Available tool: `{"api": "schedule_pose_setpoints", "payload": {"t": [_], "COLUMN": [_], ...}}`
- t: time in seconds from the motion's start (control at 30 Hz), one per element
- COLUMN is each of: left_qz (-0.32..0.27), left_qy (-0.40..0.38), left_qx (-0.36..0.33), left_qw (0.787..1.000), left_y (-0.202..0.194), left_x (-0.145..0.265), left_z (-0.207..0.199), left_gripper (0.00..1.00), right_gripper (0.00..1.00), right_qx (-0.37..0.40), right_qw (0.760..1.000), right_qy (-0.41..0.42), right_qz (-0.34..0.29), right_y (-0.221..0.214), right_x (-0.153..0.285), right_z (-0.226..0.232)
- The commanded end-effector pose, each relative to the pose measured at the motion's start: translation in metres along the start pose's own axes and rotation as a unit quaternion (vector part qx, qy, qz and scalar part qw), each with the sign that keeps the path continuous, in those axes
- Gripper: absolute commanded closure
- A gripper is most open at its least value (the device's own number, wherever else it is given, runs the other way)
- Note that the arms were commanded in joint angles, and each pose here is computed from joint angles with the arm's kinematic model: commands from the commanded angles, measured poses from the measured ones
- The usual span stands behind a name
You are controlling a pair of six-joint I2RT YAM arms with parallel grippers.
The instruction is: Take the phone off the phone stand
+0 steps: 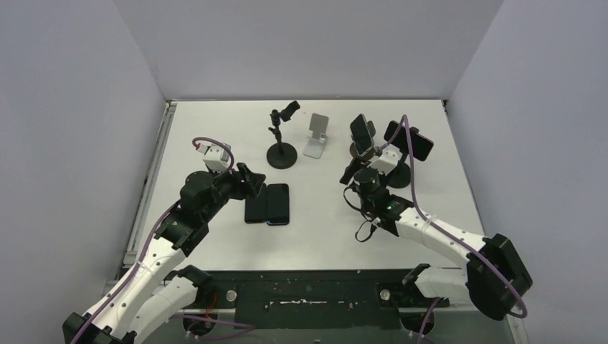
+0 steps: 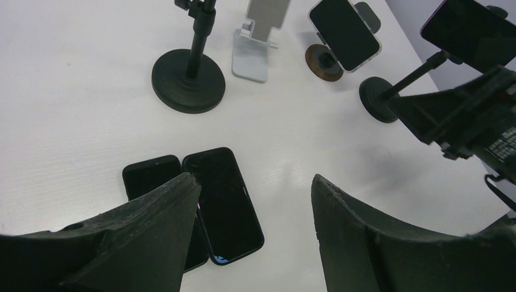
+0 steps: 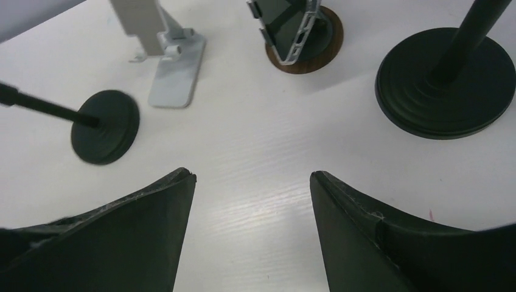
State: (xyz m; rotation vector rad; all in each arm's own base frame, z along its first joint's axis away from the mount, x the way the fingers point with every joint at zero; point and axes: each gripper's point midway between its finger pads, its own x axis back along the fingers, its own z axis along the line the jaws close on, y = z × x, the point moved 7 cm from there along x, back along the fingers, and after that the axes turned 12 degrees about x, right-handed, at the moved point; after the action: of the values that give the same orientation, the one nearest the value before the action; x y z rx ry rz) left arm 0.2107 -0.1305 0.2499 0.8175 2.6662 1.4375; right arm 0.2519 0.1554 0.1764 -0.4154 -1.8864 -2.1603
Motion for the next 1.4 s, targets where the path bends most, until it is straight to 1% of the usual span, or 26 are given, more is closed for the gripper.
{"api": "schedule_pose_setpoints", "payload": {"t": [0.0,0.1,0.17,0.27,0.4,0.6,0.7,0.97,1.1,1.27,1.37], "left_qz": [-0.031,-0.037,-0.039,-0.039,-0.04,-0.042,-0.041,-0.038,-0.036,-0.036,-0.035], "left_qy": [-0.014,-0.018,-0.023,-0.027,-0.029,-0.028,-0.029,-0.035,-0.04,-0.04,-0.041], "left_qx": [-0.004,-0.004,-0.005,-0.006,-0.006,-0.007,-0.007,-0.007,-0.007,-0.008,-0.008], "left_qw": [0.999,0.999,0.999,0.999,0.999,0.999,0.999,0.999,0.999,0.999,0.999], "left_y": [0.01,0.012,0.012,0.012,0.012,0.012,0.012,0.012,0.011,0.011,0.01], "left_x": [0.006,0.01,0.011,0.011,0.012,0.013,0.012,0.012,0.012,0.012,0.012], "left_z": [-0.008,-0.01,-0.012,-0.013,-0.014,-0.014,-0.014,-0.015,-0.016,-0.016,-0.016], "left_gripper": [0.35,0.35,0.35,0.35,0.35,0.35,0.35,0.35,0.35,0.36,0.36], "right_gripper": [0.3,0.28,0.27,0.27,0.28,0.27,0.22,0.16,0.16,0.18,0.19], "right_qx": [-0.097,-0.075,-0.064,-0.076,-0.074,-0.068,-0.07,-0.06,-0.063,-0.061,-0.054], "right_qw": [0.993,0.995,0.995,0.993,0.992,0.993,0.994,0.995,0.995,0.995,0.995], "right_qy": [-0.034,-0.039,-0.048,-0.059,-0.041,-0.044,-0.034,-0.022,-0.024,-0.019,-0.023], "right_qz": [-0.05,-0.043,-0.052,-0.067,-0.092,-0.086,-0.082,-0.083,-0.072,-0.081,-0.075], "right_y": [0.029,0.023,0.02,0.015,0.021,0.022,0.022,0.027,0.031,0.034,0.033], "right_x": [-0.036,-0.054,-0.063,-0.075,-0.087,-0.107,-0.115,-0.118,-0.125,-0.125,-0.128], "right_z": [0.003,-0.002,-0.008,-0.024,-0.022,-0.023,-0.027,-0.028,-0.029,-0.028,-0.029]}}
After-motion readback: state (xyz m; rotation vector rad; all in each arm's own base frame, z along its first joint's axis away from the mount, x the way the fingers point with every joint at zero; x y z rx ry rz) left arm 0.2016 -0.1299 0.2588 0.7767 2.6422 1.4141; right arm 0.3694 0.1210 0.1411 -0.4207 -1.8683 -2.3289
